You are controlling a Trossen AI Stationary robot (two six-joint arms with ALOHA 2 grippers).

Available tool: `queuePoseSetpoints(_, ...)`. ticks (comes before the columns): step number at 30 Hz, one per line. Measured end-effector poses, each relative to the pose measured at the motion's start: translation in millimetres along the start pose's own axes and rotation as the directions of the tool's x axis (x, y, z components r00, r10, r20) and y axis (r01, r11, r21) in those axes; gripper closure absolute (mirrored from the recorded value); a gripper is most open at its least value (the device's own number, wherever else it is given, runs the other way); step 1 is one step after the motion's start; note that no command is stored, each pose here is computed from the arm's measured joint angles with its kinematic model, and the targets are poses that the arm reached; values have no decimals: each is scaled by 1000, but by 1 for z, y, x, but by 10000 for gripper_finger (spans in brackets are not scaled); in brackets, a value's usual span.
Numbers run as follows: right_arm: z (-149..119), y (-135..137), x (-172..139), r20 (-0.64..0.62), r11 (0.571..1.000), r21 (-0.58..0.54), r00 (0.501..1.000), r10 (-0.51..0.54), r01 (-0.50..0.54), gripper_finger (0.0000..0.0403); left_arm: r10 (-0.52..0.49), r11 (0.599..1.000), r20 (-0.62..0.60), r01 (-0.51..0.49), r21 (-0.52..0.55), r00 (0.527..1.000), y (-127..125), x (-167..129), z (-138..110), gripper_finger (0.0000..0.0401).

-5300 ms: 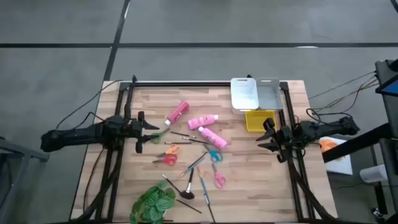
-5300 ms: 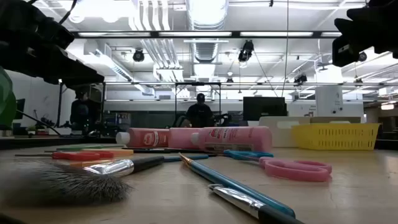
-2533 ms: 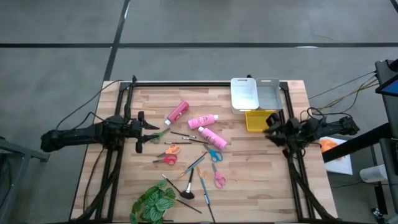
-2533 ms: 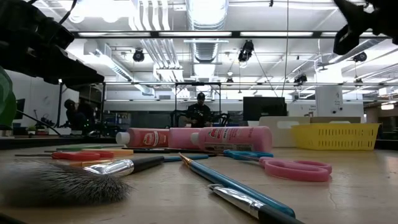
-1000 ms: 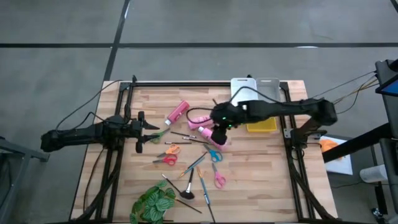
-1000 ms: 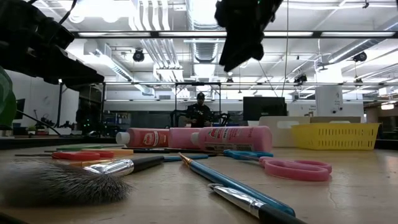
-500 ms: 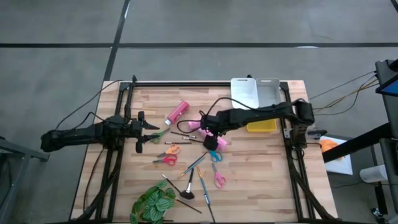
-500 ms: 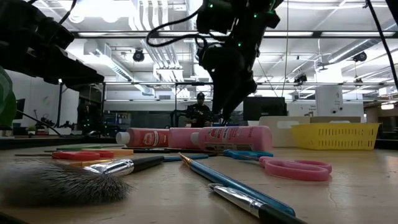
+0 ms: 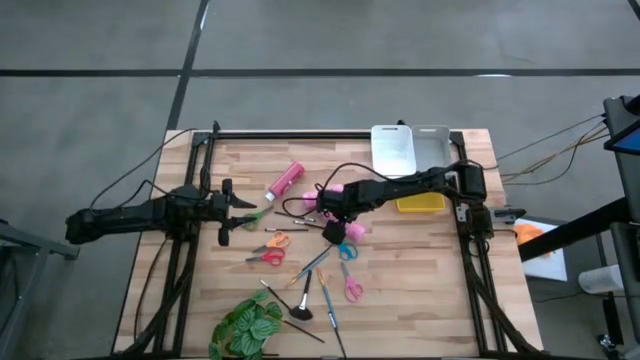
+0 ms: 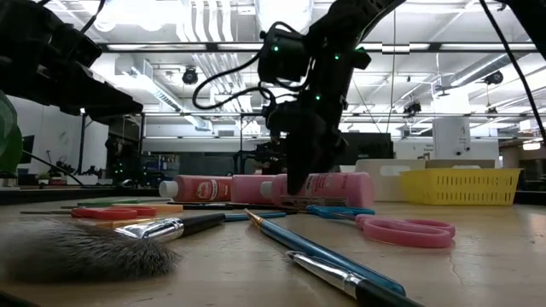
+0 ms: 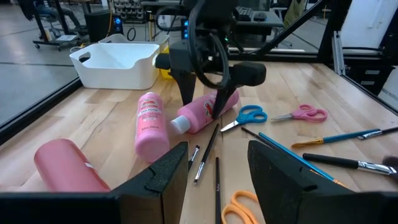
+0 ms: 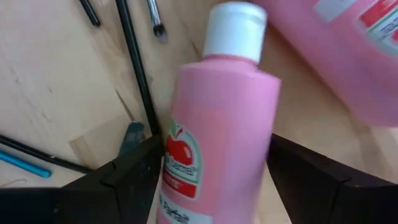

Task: Pick & Place Paint Supplies
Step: Put the pink paint bottle into the gray bin

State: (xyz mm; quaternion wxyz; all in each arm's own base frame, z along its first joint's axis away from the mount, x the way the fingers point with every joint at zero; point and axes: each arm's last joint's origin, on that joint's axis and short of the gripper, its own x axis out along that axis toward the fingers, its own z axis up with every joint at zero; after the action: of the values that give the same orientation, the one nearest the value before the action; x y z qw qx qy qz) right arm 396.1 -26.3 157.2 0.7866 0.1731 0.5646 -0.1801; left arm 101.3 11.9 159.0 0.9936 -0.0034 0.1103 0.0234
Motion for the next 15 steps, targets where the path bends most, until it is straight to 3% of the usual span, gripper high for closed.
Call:
queuePoseSetpoints(4, 1, -3, 0, 1, 1000, 8, 1000, 1, -1, 141, 0, 1000, 0, 0, 0, 1000, 0, 0, 0, 232)
queuePoseSetpoints(11, 2, -5, 0, -16, 999, 13, 999, 35, -35, 216, 0, 1000, 0, 0, 0, 1000, 0, 0, 0, 232)
queuePoseSetpoints(15, 2, -6, 0, -16, 999, 13, 999, 35, -35, 230, 0, 1000, 0, 0, 0, 1000, 0, 0, 0, 232)
